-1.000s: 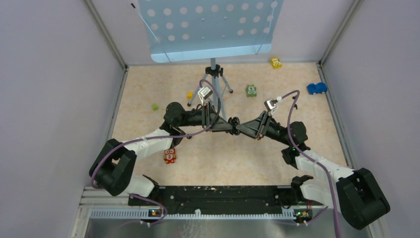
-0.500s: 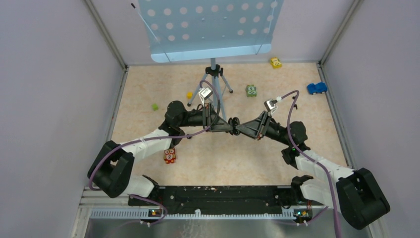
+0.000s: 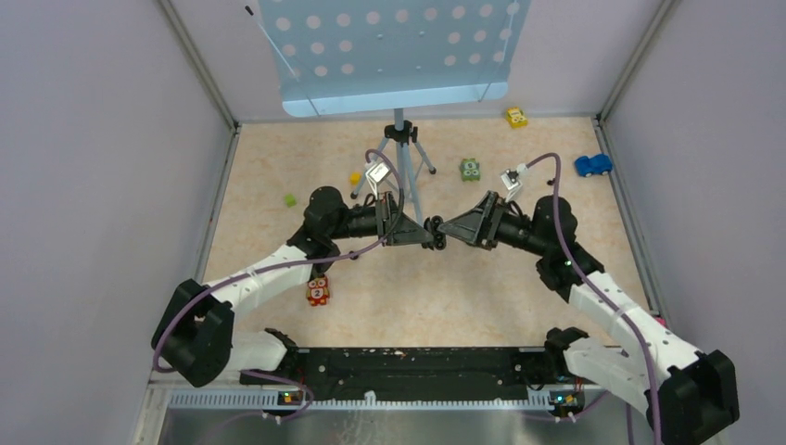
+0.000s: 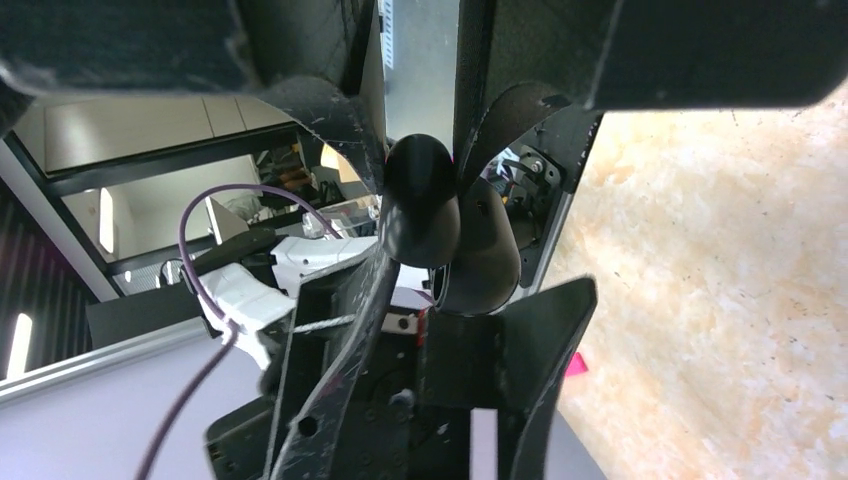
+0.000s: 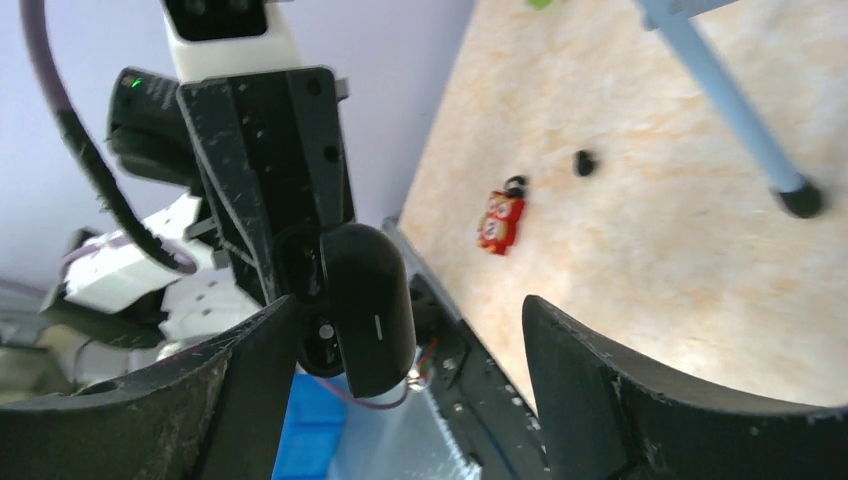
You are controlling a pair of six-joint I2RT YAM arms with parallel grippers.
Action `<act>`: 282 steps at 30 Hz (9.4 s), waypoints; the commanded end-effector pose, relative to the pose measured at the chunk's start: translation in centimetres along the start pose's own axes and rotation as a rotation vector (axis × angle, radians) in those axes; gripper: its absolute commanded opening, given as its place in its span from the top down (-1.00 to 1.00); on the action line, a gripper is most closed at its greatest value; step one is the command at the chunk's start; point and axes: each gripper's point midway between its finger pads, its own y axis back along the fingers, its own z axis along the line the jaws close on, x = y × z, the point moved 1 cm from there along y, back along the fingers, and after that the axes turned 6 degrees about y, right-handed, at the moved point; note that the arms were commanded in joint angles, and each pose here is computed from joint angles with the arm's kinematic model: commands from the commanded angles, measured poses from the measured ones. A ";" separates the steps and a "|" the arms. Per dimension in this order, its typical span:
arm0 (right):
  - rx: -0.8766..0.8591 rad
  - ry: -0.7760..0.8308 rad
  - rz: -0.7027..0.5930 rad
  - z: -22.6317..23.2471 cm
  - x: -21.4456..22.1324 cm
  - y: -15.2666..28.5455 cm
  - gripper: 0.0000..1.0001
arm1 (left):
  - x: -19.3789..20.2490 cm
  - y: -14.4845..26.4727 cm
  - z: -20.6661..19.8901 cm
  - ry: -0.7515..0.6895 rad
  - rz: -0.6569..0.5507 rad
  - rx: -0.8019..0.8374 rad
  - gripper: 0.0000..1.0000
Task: Insert the wireless bluetooth earbuds into the charging case
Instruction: Pass from the right arm to the left, then pick up the left earbud from the corner of the board, then place the left earbud at the center of the board, then pick up the right earbud from the center of the board, then place the right earbud at the center of the board.
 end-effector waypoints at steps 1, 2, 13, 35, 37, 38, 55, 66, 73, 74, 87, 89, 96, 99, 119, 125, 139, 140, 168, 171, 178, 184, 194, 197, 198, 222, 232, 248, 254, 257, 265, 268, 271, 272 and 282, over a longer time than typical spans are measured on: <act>0.320 0.132 0.030 -3.1 -0.5 2.6 -0.57 | -0.3 0.5 -0.4 -0.057 -0.026 -0.012 1.00; 0.389 0.147 0.008 -3.7 -1.1 3.4 -0.57 | -0.2 0.6 -0.1 -0.052 -0.020 -0.017 1.00; 1.108 0.037 -0.135 -13.4 -7.6 12.5 -0.53 | 0.8 1.8 2.7 -0.112 0.014 -0.198 1.00; 1.541 -0.031 -0.101 -31.7 -22.3 17.9 -0.08 | 2.3 2.8 2.2 -0.217 0.079 -0.190 1.00; 1.520 -0.029 -0.060 -32.9 -22.0 17.3 -0.07 | 2.4 2.9 2.3 -0.223 0.086 -0.196 1.00; 1.514 -0.031 -0.040 -33.5 -21.9 17.0 -0.07 | 2.5 2.9 2.3 -0.222 0.091 -0.200 1.00; 1.457 -0.065 0.137 -38.7 -17.4 15.6 0.34 | 2.5 3.1 2.2 -0.246 0.093 -0.199 1.00; 1.437 -0.084 0.144 -38.0 -15.2 15.8 0.49 | 2.6 3.3 2.1 -0.243 0.095 -0.203 1.00; 1.434 -0.082 0.144 -37.4 -14.6 16.0 0.71 | 3.0 3.6 2.0 -0.247 0.094 -0.206 1.00; 1.429 -0.081 0.138 -37.1 -14.5 16.0 0.73 | 3.1 3.7 2.0 -0.247 0.095 -0.207 1.00; 1.333 -0.009 0.093 -29.3 -9.8 13.3 0.79 | 3.0 3.4 2.7 -0.231 0.099 -0.210 1.00; 1.282 0.006 0.097 -27.4 -8.0 11.8 0.78 | 2.9 3.3 2.9 -0.229 0.102 -0.205 1.00; 1.097 -0.024 0.086 -22.2 -2.1 8.2 0.75 | 3.1 2.9 3.5 -0.227 0.142 -0.190 1.00; 1.047 -0.043 0.094 -21.2 0.2 7.7 0.75 | 3.6 2.7 3.6 -0.206 0.199 -0.154 1.00; 1.095 -0.071 0.160 -22.1 5.1 9.2 0.73 | 4.3 1.7 7.4 -0.062 0.314 -0.176 1.00; 1.154 -0.066 0.141 -22.7 4.8 10.0 0.66 | 4.5 1.8 7.3 -0.063 0.310 -0.180 1.00; 1.157 -0.055 0.139 -22.6 4.5 10.0 0.23 | 4.6 2.0 7.4 -0.060 0.308 -0.191 1.00; 1.153 -0.054 0.137 -22.5 4.4 9.9 0.23 | 4.6 2.0 7.3 -0.062 0.308 -0.193 1.00; 0.840 0.129 0.045 -15.6 2.2 6.0 0.23 | 4.5 6.0 7.0 -0.006 0.275 -0.261 1.00; 0.783 0.164 0.089 -14.7 3.8 3.8 0.23 | 3.8 8.1 7.0 0.016 0.217 -0.300 1.00; 0.598 0.276 0.210 -11.1 9.0 -4.3 0.23 | 0.7 12.5 7.3 0.051 0.017 -0.436 1.00; 0.452 0.479 0.340 -7.8 13.3 -12.8 0.24 | -2.4 15.5 9.9 0.165 -0.216 -0.624 1.00; 0.530 0.501 0.328 -9.2 14.5 -20.5 0.24 | -7.8 24.0 12.6 0.254 -0.627 -0.898 1.00; 0.611 0.497 0.312 -10.8 14.4 -21.1 0.24 | -8.7 24.3 12.3 0.262 -0.651 -0.888 1.00; 0.632 0.495 0.302 -11.0 14.1 -21.5 0.24 | -8.8 24.3 12.1 0.267 -0.651 -0.880 1.00; 0.818 0.499 0.322 -16.5 15.8 -23.0 0.56 | -7.8 24.0 12.1 0.293 -0.640 -0.868 1.00; 0.774 0.488 0.253 -13.3 13.4 -20.5 0.84 | -7.0 23.3 12.9 0.308 -0.603 -0.822 1.00; 0.929 0.398 0.232 -14.0 12.3 -2.1 0.86 | -3.9 17.3 12.7 0.207 -0.284 -0.576 1.00; 0.979 0.329 0.286 -15.7 14.0 1.7 0.84 | -0.4 12.6 12.8 0.180 -0.033 -0.490 1.00; 1.034 0.333 0.294 -16.5 14.2 3.0 0.67 | 0.8 10.6 12.5 0.160 0.070 -0.433 1.00; 1.063 0.383 0.286 -15.4 12.5 3.1 0.27 | 0.6 9.5 12.7 0.144 0.100 -0.430 1.00; 1.056 0.398 0.279 -14.6 11.9 2.7 0.27 | 0.6 9.5 12.9 0.143 0.101 -0.440 1.00; 1.027 0.427 0.287 -13.7 11.7 2.0 0.39 | 0.4 9.6 13.2 0.138 0.101 -0.461 1.00; 1.013 0.440 0.298 -13.4 11.8 1.7 0.46 | 0.2 9.6 13.2 0.134 0.101 -0.467 1.00; 0.880 0.558 0.490 -13.1 14.6 0.5 0.80 | -0.2 9.4 13.5 0.136 0.111 -0.476 1.00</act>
